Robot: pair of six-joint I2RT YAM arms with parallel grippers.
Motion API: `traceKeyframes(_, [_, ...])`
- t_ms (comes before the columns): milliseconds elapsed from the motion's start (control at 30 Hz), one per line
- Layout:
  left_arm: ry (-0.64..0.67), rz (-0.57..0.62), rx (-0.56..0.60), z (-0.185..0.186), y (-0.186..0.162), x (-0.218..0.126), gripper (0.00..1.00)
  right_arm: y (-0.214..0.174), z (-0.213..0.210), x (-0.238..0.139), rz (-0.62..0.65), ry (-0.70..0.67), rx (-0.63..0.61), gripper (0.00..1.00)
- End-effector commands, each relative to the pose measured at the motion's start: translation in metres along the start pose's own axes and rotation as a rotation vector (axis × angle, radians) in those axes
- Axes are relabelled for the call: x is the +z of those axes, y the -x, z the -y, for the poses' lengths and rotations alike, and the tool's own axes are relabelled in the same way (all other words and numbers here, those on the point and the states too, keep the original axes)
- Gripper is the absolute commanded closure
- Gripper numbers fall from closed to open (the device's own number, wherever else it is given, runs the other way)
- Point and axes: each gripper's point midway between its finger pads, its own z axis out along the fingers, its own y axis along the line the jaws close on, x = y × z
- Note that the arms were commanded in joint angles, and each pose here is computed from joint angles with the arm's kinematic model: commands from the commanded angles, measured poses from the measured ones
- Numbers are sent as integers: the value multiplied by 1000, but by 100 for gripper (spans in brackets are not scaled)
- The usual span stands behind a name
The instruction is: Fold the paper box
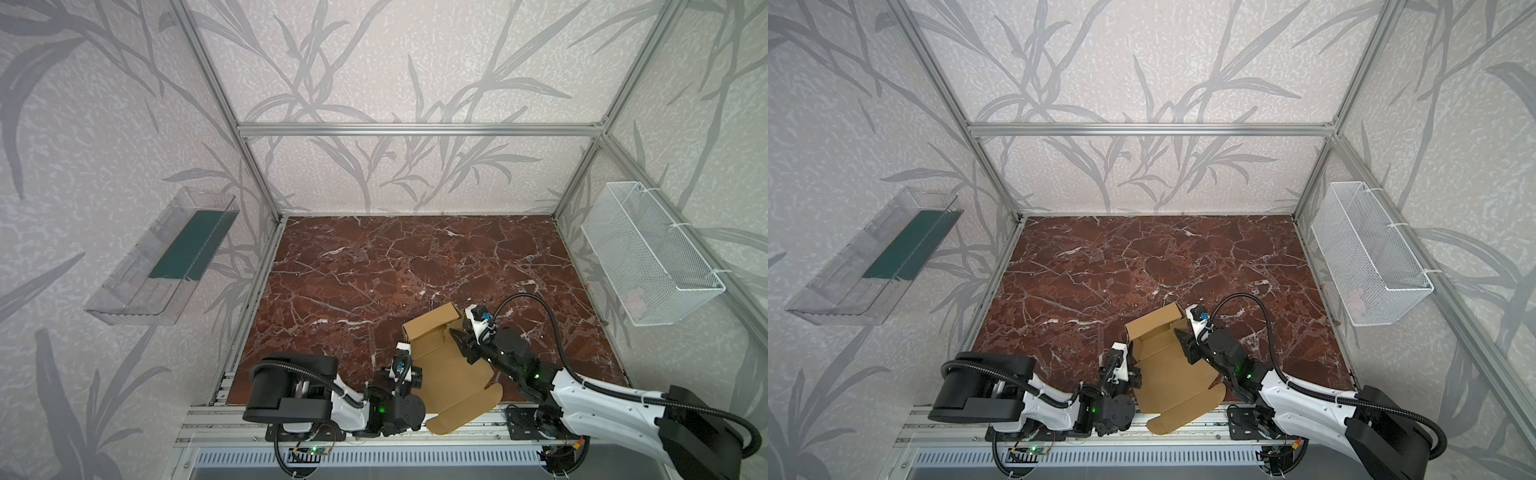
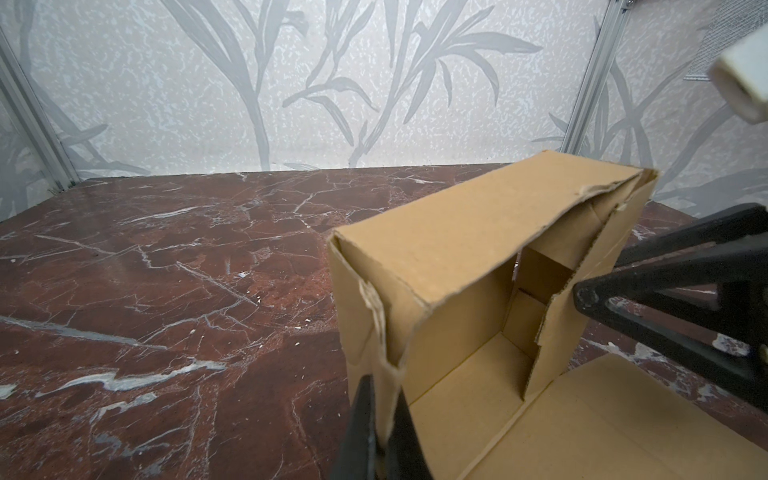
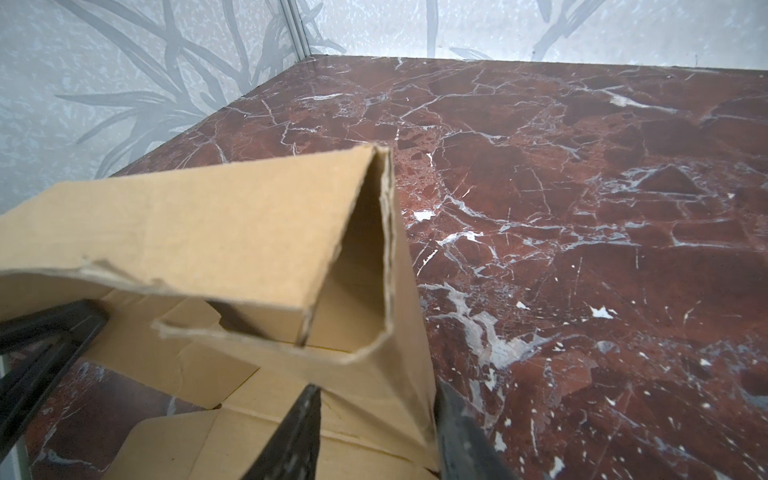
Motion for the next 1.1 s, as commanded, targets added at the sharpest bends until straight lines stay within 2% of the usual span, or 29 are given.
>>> traceKeyframes(0, [-21,-37,12,4,-7,-1,100,4,-2,2,23,19,16,58])
traceKeyframes(400, [25,-64,2,-11,-3,3,100,2,1,7,39,19,43,62])
traceKeyframes(667, [17,-78,18,-7,-7,3,100,2,0,13,38,25,57,59])
traceKeyframes(700, [16,-79,19,-7,-7,4,100,10,-1,13,70,31,60,58])
traceKeyframes(967, [0,-95,29,-5,-10,3,100,20,8,12,97,12,78,50])
traceKeyframes(1067, [-6,-97,44,-2,-9,4,100,20,9,16,94,22,92,49])
